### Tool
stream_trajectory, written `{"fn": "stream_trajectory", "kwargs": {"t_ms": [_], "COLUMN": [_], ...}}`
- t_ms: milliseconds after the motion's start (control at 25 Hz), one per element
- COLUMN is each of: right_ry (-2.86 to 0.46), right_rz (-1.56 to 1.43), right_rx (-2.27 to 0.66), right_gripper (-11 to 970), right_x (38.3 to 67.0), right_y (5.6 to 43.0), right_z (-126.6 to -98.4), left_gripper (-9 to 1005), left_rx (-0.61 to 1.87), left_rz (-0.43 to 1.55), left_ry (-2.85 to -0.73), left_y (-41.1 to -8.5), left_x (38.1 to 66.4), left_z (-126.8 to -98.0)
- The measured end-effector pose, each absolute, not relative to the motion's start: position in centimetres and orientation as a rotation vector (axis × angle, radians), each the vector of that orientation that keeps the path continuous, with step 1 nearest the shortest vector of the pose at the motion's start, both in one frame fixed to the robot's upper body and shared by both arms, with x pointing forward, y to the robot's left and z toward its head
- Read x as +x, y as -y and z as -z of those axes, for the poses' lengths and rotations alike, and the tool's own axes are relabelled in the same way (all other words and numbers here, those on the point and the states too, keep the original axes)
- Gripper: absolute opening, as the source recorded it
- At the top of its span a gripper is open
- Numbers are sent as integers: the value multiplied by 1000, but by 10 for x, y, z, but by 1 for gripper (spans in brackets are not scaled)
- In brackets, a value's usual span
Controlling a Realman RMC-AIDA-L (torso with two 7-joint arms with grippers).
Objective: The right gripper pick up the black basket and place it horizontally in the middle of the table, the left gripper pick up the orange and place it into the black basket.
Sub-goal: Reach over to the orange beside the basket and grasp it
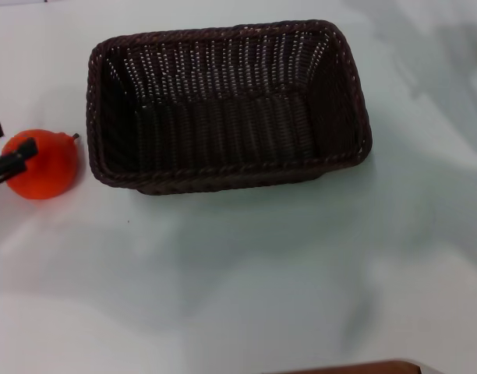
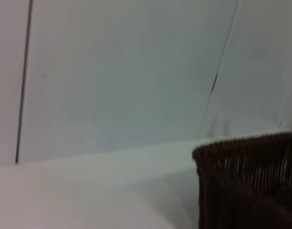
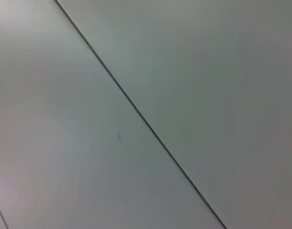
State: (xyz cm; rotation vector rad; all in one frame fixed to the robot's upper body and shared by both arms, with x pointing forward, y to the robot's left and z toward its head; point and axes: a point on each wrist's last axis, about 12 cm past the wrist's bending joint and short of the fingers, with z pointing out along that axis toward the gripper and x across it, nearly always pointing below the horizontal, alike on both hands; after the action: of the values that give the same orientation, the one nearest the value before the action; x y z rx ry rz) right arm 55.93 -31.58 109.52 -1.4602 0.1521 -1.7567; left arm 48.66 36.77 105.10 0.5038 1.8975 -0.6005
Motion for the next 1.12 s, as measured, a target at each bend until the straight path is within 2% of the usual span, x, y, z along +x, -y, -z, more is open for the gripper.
{"fn": "stream_trajectory", "kwargs": {"t_ms": [480, 920, 1000, 1120], "right_ry": [-160, -162, -162, -164], "right_rz": [1736, 1736, 1736, 1736], "right_rx": [-1465, -1468, -1468, -1469], "right_gripper": [866, 867, 867, 867], "right_x": [558, 559, 559, 559], "right_y": [313, 314, 314, 314], "right_z": [-1092, -1093, -1092, -1092], "left_gripper": [712, 537, 322, 290], "left_rx": [507, 524, 526, 530], "left_rz": [522, 514, 515, 523], "left_ry": [-1983, -1986, -1984, -1979], "left_y": [-358, -356, -355, -355], "left_x": [493, 493, 493, 492], "left_z": [-1036, -1035, -1035, -1036]}}
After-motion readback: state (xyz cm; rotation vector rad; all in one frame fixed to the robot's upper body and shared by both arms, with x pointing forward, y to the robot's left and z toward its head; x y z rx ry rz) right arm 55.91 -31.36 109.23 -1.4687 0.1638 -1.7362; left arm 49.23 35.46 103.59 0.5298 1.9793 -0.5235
